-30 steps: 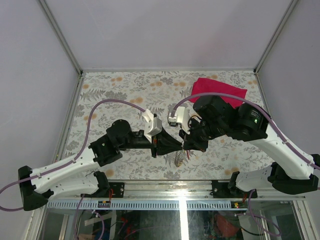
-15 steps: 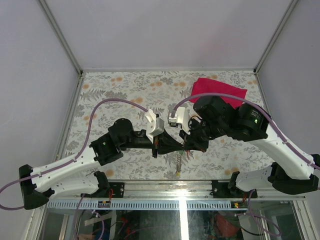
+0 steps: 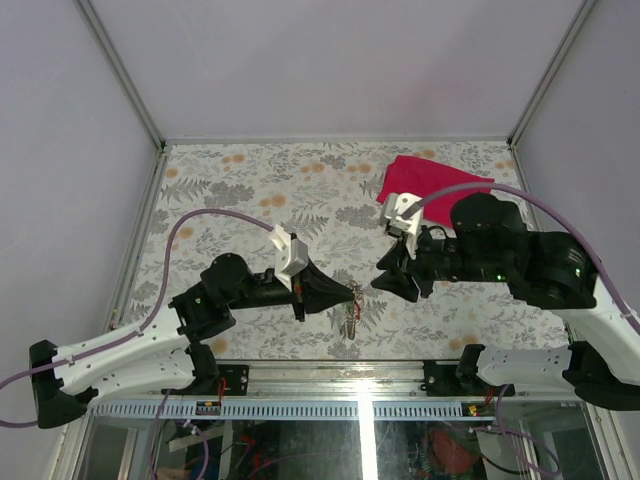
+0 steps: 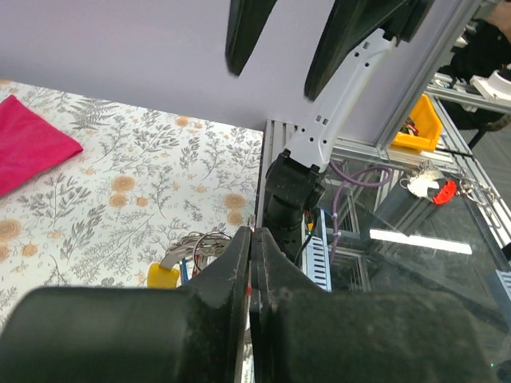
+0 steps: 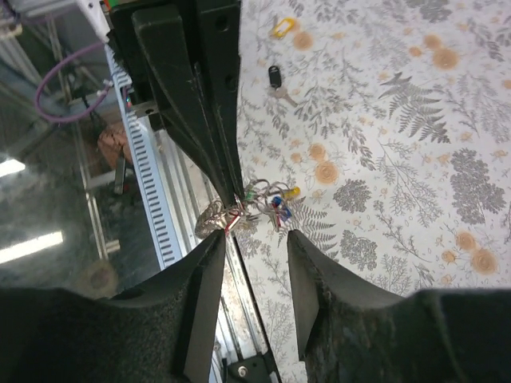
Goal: Put the keys on the keyring
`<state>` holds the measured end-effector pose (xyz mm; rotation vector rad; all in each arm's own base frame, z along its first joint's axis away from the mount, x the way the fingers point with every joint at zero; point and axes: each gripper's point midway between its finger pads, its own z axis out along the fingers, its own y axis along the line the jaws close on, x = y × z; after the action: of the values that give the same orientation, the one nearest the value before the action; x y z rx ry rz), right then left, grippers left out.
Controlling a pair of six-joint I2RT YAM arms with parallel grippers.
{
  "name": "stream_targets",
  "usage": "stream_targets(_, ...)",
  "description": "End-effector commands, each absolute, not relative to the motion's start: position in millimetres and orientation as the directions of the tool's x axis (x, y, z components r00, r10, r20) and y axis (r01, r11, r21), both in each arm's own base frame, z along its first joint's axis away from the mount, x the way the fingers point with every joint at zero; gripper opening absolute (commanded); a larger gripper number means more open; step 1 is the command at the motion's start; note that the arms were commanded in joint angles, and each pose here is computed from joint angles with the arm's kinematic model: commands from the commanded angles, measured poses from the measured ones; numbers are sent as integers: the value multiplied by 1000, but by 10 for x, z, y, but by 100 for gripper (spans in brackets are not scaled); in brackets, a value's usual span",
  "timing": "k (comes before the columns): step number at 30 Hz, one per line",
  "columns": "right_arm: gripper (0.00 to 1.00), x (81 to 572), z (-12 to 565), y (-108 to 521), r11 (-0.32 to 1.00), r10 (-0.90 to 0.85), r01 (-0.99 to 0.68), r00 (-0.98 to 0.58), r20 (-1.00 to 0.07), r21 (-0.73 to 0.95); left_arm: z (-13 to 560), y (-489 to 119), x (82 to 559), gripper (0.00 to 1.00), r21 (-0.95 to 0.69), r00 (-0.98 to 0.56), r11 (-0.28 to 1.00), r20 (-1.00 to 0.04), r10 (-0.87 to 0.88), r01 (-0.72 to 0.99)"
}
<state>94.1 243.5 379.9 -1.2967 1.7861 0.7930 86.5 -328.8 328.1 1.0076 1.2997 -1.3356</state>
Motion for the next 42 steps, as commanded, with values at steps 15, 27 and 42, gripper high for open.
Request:
stream_targets(15,39,950,3850,2734,282,-93,-945,-198,-976,165,3907,-3020,841,0,-175,-135,61,-903,-407,983)
stream_targets(27,36,780,3619,2773,156,-69,-983,-105,-992,93,4004,-3013,655,0,-130,-133,-33,-905,-404,991)
stream_targets(42,29,706,3816,2702,124,78,-992,-11,-997,21,4014,-3077,595,0,-123,-146,-82,-911,-387,989)
